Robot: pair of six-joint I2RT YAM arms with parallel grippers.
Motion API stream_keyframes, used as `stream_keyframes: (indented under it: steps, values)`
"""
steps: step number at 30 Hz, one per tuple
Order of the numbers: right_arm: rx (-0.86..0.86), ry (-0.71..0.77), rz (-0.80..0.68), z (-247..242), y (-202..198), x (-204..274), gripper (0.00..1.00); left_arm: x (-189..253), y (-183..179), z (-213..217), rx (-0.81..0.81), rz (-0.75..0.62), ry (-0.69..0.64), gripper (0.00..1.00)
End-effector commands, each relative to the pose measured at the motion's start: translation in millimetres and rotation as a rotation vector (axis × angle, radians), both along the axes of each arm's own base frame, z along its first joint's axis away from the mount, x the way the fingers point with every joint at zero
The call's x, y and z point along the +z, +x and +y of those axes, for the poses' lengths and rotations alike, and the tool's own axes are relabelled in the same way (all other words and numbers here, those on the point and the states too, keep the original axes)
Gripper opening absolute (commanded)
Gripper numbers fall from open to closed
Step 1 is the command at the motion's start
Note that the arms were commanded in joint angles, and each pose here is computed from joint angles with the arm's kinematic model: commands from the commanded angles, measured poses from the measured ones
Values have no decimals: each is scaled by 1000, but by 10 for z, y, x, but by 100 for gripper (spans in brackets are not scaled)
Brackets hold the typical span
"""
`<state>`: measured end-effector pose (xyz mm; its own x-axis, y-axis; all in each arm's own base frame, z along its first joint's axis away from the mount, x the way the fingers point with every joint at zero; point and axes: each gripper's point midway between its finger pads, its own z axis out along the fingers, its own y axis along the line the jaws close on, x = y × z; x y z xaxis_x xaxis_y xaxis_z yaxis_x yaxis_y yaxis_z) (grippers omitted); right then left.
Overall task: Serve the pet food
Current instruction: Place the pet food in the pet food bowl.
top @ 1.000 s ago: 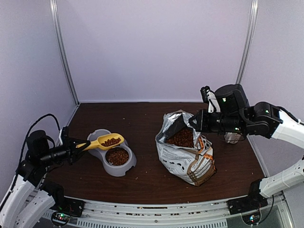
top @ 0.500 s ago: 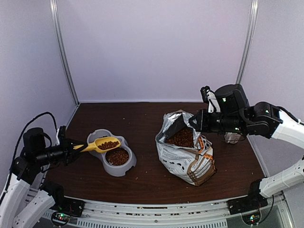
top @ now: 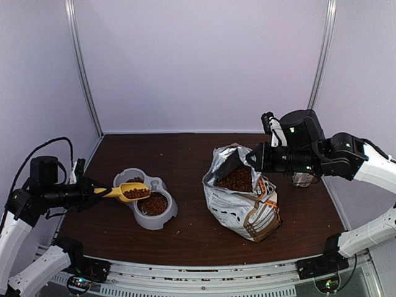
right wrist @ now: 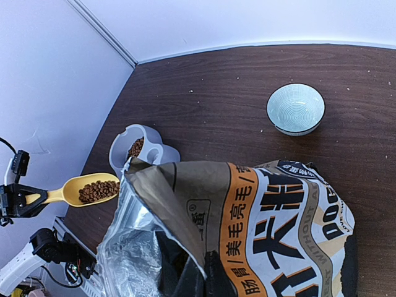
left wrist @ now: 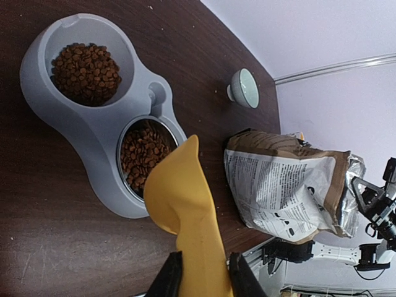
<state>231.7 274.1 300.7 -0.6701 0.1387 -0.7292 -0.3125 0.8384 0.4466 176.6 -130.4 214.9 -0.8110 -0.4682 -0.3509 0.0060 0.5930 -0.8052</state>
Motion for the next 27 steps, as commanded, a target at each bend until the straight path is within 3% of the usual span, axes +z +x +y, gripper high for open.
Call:
stream_keyframes:
  steps: [1,27]
  values:
    - [-36,-47,11,-130,35,-100,0,147,53,48,-17,-69,75,0]
    - [-47,-61,8,-163,69,-110,0,432,122,208,-122,-58,367,0]
